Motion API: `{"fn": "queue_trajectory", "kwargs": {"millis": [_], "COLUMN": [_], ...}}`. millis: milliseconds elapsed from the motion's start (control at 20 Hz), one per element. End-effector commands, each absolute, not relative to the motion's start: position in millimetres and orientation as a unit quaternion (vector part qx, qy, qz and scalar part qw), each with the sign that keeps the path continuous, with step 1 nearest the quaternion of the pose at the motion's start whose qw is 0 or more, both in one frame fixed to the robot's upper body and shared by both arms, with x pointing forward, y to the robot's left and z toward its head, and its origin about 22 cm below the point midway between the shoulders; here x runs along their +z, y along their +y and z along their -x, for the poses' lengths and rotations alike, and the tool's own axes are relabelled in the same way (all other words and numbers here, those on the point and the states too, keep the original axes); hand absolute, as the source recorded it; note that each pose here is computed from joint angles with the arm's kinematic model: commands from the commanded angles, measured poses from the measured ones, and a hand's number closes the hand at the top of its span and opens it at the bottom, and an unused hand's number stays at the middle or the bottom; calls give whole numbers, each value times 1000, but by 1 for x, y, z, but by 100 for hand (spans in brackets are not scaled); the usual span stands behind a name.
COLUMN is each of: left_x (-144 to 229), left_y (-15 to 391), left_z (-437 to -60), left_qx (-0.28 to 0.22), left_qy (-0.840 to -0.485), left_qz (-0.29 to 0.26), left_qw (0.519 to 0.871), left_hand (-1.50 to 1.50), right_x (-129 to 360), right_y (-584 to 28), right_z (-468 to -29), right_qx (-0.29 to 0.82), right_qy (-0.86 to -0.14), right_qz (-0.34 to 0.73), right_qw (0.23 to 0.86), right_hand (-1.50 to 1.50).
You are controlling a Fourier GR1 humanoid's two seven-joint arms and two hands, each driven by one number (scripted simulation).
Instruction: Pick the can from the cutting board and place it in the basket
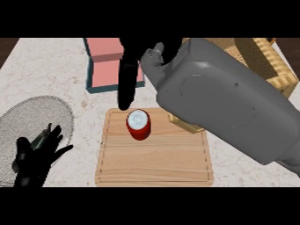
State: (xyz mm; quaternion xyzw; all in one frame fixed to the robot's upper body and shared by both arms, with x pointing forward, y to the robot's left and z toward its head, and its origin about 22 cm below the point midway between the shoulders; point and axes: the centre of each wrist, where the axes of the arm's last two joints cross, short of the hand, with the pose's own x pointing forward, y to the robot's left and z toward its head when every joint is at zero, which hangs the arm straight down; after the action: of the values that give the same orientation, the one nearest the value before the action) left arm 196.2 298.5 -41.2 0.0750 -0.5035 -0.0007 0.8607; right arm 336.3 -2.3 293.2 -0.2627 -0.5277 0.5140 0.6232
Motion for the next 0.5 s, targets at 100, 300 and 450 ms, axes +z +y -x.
{"fn": "queue_trajectory", "kwargs": {"millis": [100, 300, 450], "left_x": [-48, -57, -60], "left_y": [315, 297, 306], "left_z": [-195, -189, -185], "left_qx": [-5, -10, -4], "left_qy": [-484, -480, -475], "left_qz": [-85, -83, -82], "left_qw": [871, 873, 876], "left_hand": [0, 0, 0], "right_x": [319, 304, 292], "right_y": [-11, -7, -18], "right_z": [-324, -316, -313], "right_qx": [550, 549, 531], "right_qy": [-442, -441, -452], "right_qz": [306, 294, 292], "right_qw": [639, 646, 655], "right_hand": [-150, -150, -150]}}
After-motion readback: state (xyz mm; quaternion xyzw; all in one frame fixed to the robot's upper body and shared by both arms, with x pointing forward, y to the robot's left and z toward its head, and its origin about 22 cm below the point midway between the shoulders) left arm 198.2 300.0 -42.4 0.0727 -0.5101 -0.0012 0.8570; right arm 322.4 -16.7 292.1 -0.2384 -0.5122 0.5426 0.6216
